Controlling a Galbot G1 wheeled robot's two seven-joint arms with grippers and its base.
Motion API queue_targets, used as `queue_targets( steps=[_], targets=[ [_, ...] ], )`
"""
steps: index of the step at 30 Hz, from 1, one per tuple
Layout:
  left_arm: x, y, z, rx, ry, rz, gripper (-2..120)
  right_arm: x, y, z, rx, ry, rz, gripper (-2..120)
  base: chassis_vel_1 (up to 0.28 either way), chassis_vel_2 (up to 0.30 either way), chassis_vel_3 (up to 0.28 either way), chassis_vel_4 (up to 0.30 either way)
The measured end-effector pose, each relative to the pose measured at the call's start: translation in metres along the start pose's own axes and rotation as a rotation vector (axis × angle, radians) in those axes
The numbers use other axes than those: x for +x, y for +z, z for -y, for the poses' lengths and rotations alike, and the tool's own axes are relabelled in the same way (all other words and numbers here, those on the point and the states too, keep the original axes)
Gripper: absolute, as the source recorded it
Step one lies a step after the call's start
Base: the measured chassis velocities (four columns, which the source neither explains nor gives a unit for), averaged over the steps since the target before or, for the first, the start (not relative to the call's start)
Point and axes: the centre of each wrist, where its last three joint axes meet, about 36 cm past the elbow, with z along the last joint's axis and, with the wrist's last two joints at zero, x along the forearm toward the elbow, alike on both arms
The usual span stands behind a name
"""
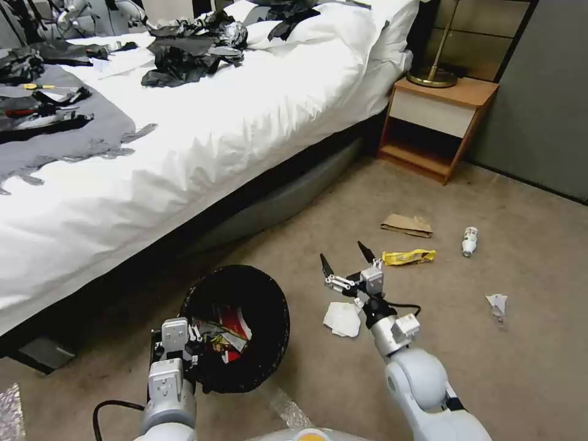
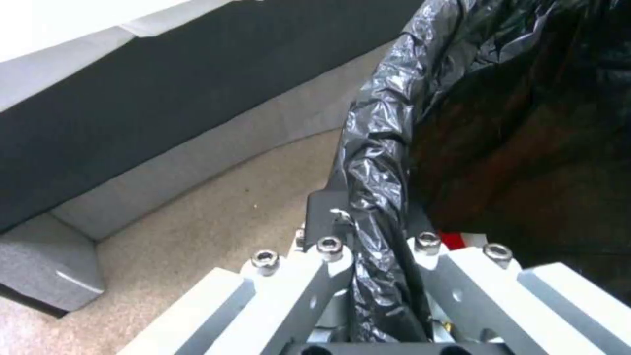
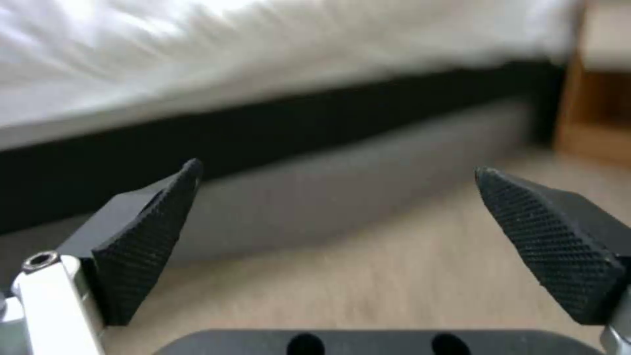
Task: Pick up the trash bin, then pick up the garbage from the floor and place it into the trash bin.
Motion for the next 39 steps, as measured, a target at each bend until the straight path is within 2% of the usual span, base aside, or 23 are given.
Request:
queue_targets(
  steps=[2,4,7,9,10,11,14,19,21,25,29,39],
  targets=[
    [0.002,0.001,0.0,-0.003,-0.003,0.003,1,-0.021,-0.002,0.002,-0.075,0.09,-0.135,100,0.0,0.0,0.0,0.0],
    [0.002,0.001,0.0,-0.003,-0.004,0.003,1,-0.028,-0.001,0.005,-0.081,0.106,-0.165,100,0.0,0.0,0.0,0.0],
    [0.004,0.001,0.001,-0.003,-0.008,0.01,1,-0.056,0.009,0.022,-0.081,0.153,-0.298,100,0.0,0.0,0.0,0.0],
    [0.004,0.001,0.001,-0.004,-0.009,0.011,1,-0.061,0.012,0.025,-0.082,0.16,-0.321,100,0.0,0.0,0.0,0.0],
    [0.004,0.001,0.001,-0.004,-0.01,0.012,1,-0.071,0.021,0.033,-0.084,0.173,-0.377,100,0.0,0.0,0.0,0.0],
    [0.004,0.001,0.001,-0.004,-0.01,0.012,1,-0.071,0.021,0.033,-0.084,0.173,-0.377,100,0.0,0.0,0.0,0.0],
    [0.005,0.002,0.001,-0.003,-0.011,0.012,1,-0.088,0.037,0.046,-0.096,0.185,-0.483,100,0.0,0.0,0.0,0.0],
    [0.005,0.002,0.002,-0.003,-0.01,0.013,1,-0.097,0.053,0.057,-0.098,0.195,-0.555,100,0.0,0.0,0.0,0.0],
    [0.004,0.003,0.002,-0.005,-0.009,0.011,1,-0.104,0.067,0.066,-0.096,0.197,-0.623,100,0.0,0.0,0.0,0.0],
    [0.003,0.005,0.002,-0.008,-0.007,0.005,1,-0.111,0.076,0.074,-0.104,0.206,-0.689,100,0.0,0.0,0.0,0.0],
    [0.002,0.005,0.002,-0.009,-0.006,0.004,1,-0.111,0.08,0.077,-0.101,0.201,-0.707,100,0.0,0.0,0.0,0.0],
    [-0.001,0.006,0.003,-0.01,-0.003,0.002,1,-0.081,0.103,0.074,-0.055,0.143,-0.765,100,0.0,0.0,0.0,0.0]
  ],
)
